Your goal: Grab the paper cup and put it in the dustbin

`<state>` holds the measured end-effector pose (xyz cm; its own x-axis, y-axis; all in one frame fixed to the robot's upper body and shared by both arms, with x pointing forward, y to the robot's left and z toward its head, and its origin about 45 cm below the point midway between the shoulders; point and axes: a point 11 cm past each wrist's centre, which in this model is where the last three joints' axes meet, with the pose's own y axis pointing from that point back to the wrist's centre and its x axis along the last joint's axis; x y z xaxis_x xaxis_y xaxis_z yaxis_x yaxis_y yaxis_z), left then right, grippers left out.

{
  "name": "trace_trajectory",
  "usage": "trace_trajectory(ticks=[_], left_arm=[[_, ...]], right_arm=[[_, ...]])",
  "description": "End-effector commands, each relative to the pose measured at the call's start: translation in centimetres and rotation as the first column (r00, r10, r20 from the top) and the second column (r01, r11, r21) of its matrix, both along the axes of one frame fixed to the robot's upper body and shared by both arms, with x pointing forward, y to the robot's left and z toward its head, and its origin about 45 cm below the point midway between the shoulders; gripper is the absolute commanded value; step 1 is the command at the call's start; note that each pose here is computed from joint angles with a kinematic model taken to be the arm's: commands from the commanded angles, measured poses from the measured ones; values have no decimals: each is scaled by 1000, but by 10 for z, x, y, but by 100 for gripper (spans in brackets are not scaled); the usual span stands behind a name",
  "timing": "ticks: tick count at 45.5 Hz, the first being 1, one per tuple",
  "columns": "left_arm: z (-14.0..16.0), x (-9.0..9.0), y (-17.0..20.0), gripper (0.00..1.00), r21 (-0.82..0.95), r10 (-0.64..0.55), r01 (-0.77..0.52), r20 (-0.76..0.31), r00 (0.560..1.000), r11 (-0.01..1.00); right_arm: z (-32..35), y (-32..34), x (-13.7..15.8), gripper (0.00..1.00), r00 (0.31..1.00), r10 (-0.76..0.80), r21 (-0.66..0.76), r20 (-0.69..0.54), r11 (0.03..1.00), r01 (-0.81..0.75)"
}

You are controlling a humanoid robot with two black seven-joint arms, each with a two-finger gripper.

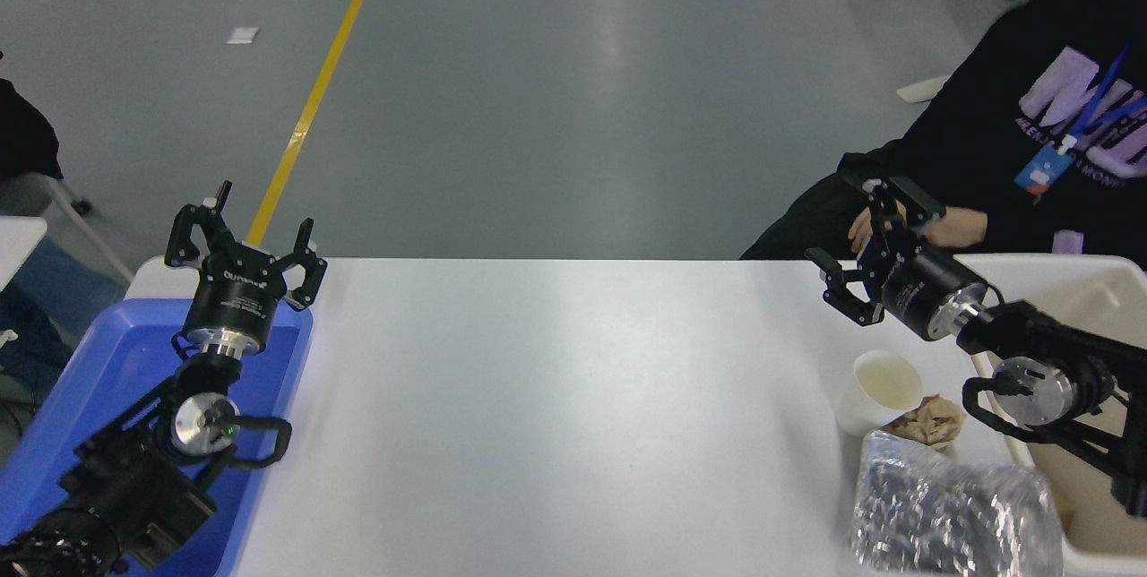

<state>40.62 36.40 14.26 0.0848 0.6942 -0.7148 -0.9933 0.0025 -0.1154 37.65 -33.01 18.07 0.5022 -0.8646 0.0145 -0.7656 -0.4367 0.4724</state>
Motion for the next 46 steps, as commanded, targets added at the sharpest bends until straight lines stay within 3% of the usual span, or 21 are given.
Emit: trace_trajectory(ticks=[1, 8, 12, 22, 33, 39, 46], left_arm=[[0, 0, 0, 98, 0, -2, 2, 0, 1000, 1000], [0, 0, 0, 98, 0, -2, 2, 0, 1000, 1000], [0, 0, 0, 98, 0, -2, 2, 0, 1000, 1000], [0, 0, 0, 98, 0, -2, 2, 0, 1000, 1000], [0, 0, 0, 98, 0, -2, 2, 0, 1000, 1000], [0, 0, 0, 98, 0, -2, 2, 0, 1000, 1000], [0, 0, 0, 98, 0, -2, 2, 0, 1000, 1000]], right_arm=[[43, -41, 10, 100, 991, 126, -366, -51, 921, -136], [80, -38, 24, 100, 973, 216, -483, -84, 845, -229], [108, -28, 23, 100, 923, 311, -513, -226, 768, -384], [161, 18, 18, 100, 784, 446, -455, -433, 643, -616], [176, 53, 8, 100, 613, 496, -526, -615, 321, -788], [199, 63, 8, 100, 623, 483, -577, -616, 263, -773], [219, 62, 6, 100, 652, 490, -603, -579, 280, -747]])
